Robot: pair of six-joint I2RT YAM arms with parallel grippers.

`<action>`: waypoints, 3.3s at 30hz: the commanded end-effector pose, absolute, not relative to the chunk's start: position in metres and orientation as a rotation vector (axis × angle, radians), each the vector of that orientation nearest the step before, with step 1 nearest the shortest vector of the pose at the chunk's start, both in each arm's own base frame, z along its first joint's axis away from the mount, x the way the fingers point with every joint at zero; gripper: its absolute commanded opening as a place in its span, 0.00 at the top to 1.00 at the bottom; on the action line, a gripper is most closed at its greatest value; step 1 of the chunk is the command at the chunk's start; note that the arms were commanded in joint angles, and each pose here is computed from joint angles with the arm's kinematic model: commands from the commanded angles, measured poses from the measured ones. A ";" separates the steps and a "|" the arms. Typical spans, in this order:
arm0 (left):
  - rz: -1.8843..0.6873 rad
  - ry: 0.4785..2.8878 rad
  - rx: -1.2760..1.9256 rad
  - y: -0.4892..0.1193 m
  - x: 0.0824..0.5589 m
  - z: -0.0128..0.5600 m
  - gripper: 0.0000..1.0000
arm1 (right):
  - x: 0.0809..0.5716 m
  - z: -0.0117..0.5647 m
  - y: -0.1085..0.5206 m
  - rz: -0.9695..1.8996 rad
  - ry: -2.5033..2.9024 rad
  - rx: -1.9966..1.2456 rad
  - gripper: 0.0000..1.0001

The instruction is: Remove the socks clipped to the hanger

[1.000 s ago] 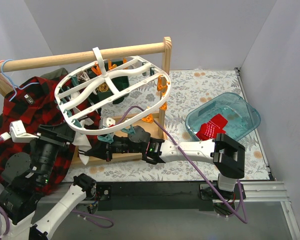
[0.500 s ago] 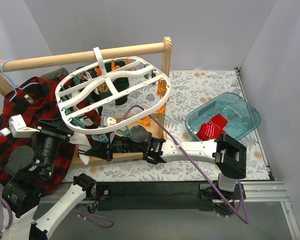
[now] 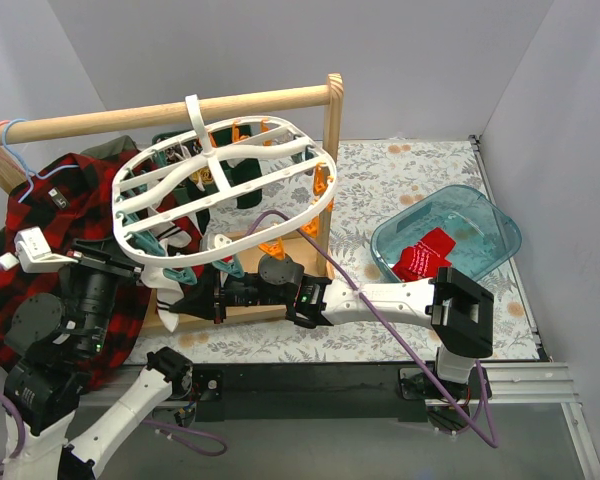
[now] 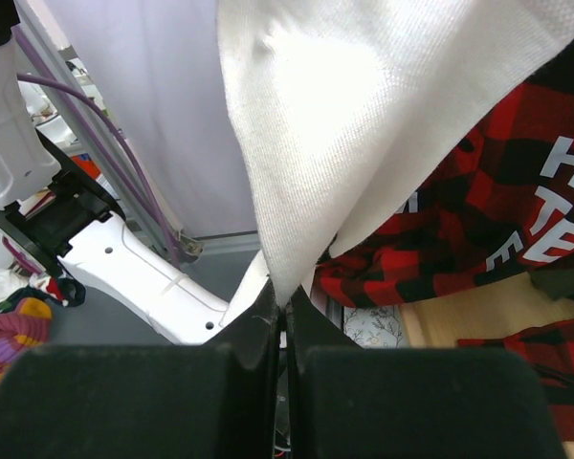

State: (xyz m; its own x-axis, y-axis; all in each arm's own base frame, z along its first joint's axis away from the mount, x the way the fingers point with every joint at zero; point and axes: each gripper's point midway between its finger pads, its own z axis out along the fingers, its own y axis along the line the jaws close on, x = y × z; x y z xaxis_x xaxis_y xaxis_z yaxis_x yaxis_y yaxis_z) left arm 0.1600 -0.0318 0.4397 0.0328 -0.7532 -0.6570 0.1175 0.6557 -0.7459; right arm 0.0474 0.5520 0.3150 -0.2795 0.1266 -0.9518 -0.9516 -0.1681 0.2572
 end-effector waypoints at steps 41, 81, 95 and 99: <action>-0.484 1.353 -0.053 -0.035 0.133 0.492 1.00 | 0.260 0.236 0.154 0.467 1.781 -0.066 0.99; -0.809 1.238 0.192 -0.083 0.084 0.493 1.00 | 0.280 0.169 0.098 0.439 2.141 -0.092 0.23; -0.843 1.232 0.213 -0.088 0.080 0.496 1.00 | 0.186 0.230 0.275 0.920 1.858 -0.642 0.20; -0.851 1.233 0.212 -0.089 0.079 0.495 1.00 | 0.160 0.241 0.321 1.024 1.757 -0.753 0.19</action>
